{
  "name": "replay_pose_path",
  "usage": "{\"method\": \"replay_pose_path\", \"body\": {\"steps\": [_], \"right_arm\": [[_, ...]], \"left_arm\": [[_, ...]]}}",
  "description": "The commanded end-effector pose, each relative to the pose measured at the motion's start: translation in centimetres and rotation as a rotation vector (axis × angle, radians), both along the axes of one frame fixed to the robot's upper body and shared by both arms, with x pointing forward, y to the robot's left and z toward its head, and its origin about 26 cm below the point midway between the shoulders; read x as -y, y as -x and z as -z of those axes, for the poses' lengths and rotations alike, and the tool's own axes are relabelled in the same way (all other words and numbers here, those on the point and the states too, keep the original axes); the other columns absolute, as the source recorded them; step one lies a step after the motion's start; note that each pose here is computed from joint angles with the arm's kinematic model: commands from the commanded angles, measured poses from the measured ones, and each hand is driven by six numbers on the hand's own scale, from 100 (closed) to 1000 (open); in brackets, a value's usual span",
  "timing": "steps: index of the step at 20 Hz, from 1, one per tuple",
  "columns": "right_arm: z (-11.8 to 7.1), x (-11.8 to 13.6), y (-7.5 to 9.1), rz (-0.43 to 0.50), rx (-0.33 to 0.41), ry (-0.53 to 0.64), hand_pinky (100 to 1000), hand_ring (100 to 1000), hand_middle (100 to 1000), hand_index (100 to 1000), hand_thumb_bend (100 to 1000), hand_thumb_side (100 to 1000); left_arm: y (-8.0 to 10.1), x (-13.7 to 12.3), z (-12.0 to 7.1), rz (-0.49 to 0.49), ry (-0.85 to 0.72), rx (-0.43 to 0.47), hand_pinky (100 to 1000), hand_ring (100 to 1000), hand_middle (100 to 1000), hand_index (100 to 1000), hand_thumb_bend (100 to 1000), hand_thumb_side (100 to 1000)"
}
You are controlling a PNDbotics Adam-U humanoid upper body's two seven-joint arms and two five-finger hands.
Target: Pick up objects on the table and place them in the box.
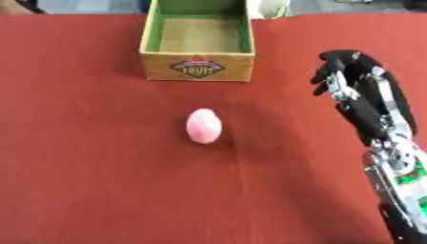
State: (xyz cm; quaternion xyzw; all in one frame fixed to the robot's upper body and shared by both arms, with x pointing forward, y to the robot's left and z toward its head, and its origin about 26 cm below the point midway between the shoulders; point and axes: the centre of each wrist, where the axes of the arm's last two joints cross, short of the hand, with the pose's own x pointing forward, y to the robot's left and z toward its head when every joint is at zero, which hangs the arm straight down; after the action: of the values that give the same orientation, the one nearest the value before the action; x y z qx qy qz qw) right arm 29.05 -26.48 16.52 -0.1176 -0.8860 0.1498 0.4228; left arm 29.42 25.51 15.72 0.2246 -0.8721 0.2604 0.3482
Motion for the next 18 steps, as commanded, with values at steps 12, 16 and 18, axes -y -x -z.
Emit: {"method": "replay_pose_path", "body": {"steps": [12,16,18], "right_arm": [[-4.5,1.2,-0.4,-0.006,0.161,0.646,591,721,702,861,100,720],[-6.0,0.9,-0.6,-0.028,0.182,0.781,619,742,722,877,100,775],[-6.7,0.6,-0.8,-0.041,0.192,0.842,629,748,726,878,100,780]], "left_arm": [[0.1,0.0,-0.8,0.009,0.001,0.03,442,480,373,498,100,646],[0.1,0.1,-0.8,0.013,0.0,0.029,443,480,373,498,100,647],[0.1,0.1,-0.8,0.015,-0.002,0.028,443,480,373,498,100,647]]}}
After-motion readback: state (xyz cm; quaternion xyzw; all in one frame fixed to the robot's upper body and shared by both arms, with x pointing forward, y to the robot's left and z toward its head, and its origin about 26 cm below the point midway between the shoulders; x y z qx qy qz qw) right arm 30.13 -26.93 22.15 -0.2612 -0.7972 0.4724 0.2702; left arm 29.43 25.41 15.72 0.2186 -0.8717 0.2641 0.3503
